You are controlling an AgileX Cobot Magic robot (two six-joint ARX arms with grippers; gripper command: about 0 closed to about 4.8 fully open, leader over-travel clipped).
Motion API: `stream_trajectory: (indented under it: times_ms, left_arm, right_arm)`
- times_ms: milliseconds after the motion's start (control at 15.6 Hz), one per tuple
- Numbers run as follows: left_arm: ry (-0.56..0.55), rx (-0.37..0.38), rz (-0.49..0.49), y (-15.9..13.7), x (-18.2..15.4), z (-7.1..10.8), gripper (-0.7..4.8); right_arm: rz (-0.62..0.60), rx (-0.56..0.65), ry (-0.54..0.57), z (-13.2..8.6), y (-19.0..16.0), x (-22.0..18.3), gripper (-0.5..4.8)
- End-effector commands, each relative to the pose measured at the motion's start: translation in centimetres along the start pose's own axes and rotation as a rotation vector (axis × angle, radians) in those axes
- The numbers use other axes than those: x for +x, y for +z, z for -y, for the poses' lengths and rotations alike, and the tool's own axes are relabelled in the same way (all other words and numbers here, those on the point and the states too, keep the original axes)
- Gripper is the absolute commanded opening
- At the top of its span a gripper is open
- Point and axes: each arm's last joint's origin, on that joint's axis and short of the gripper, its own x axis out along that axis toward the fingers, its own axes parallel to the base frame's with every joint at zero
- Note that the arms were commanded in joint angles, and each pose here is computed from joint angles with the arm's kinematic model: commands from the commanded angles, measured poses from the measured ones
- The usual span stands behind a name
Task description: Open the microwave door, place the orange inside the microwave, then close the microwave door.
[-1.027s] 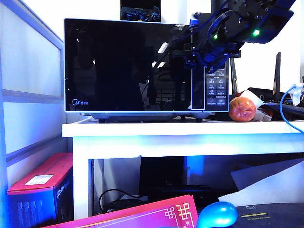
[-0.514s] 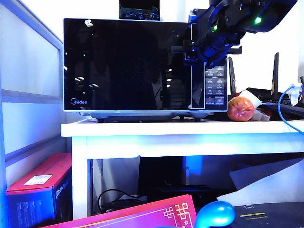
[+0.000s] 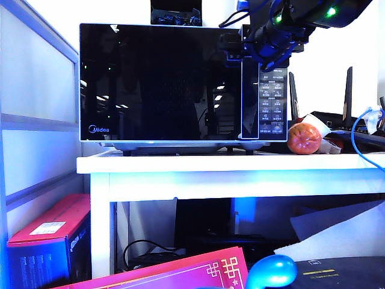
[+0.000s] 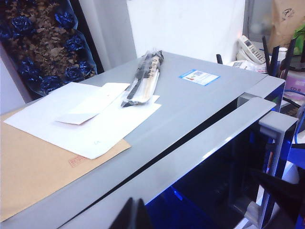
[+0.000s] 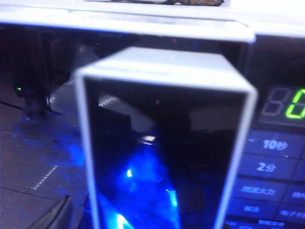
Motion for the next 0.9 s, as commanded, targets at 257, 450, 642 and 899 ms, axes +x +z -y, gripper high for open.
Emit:
stream_trajectory:
  times_ms: [257, 450, 642, 899]
  left_arm:
    - [0.008, 0.012, 0.051, 0.0, 1.1, -0.3, -0.05]
    - [0.013, 0.012, 0.073, -0.7, 2.5, -0.5, -0.05]
    - [0.009, 0.007, 0.056, -2.0, 4.4, -0.7, -0.05]
    - [0.005, 0.003, 0.038, -4.0, 6.8, -1.0, -0.05]
  right_arm:
    - [0.041, 0.004, 0.016, 0.1, 1.9, -0.8, 3.33]
    - [0.042, 0.003, 0.055, 0.0, 2.1, -0.9, 3.33]
    - [0.027, 0.000, 0.091, -0.1, 2.1, -1.1, 3.33]
    - [0.031, 0.000, 0.135, -0.1, 2.7, -1.4, 3.33]
